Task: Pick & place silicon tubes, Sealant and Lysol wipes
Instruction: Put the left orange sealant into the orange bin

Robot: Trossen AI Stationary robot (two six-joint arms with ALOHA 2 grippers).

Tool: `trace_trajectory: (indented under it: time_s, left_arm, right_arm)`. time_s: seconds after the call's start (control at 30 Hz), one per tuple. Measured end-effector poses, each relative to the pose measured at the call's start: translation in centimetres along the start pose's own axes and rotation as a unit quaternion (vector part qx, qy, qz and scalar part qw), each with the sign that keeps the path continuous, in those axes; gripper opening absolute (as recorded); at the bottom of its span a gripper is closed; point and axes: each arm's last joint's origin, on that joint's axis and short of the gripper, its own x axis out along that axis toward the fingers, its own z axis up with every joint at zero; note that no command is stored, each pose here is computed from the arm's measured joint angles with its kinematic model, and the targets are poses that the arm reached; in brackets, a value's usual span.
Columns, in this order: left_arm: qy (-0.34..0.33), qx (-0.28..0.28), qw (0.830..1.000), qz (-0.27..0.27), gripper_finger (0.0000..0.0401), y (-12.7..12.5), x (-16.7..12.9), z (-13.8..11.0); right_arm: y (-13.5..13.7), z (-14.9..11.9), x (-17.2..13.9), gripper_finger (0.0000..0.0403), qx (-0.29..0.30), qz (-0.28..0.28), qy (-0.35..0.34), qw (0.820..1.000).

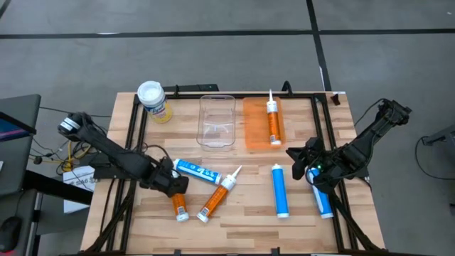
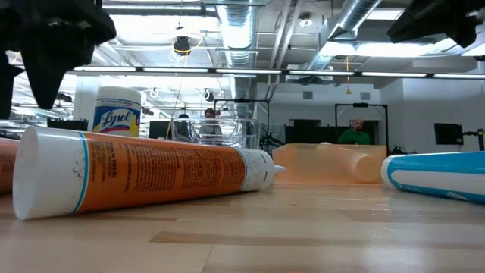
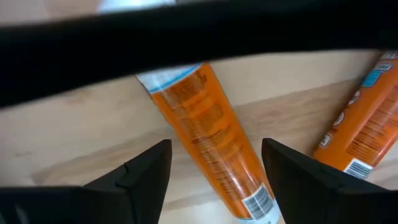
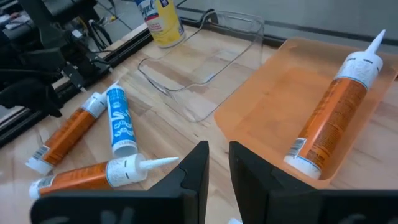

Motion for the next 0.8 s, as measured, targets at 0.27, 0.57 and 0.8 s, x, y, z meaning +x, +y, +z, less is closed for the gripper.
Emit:
trace_trajectory:
  time_s: [0.27, 0.57, 0.8]
  left_arm:
    - [0.014, -0.003, 1.0, 0.013, 0.0281, -0.5, 1.17, -0.36]
    - [-0.016, -0.028, 0.999, 0.011, 0.0325, -0.39, 1.16, -0.15]
    - [-0.054, -0.031, 0.998, -0.012, 0.0333, -0.65, 1.22, 0.05]
  right_arm:
    - [0.04, -0.07, -0.1, 0.0054, -0.04, 0.004, 0.002, 0.999]
    - [0.05, -0.09, -0.1, 0.0054, -0.04, 0.005, 0.004, 0.999]
    - [0.32, 0.0, -0.11, 0.0054, -0.03, 0.013, -0.001, 0.999]
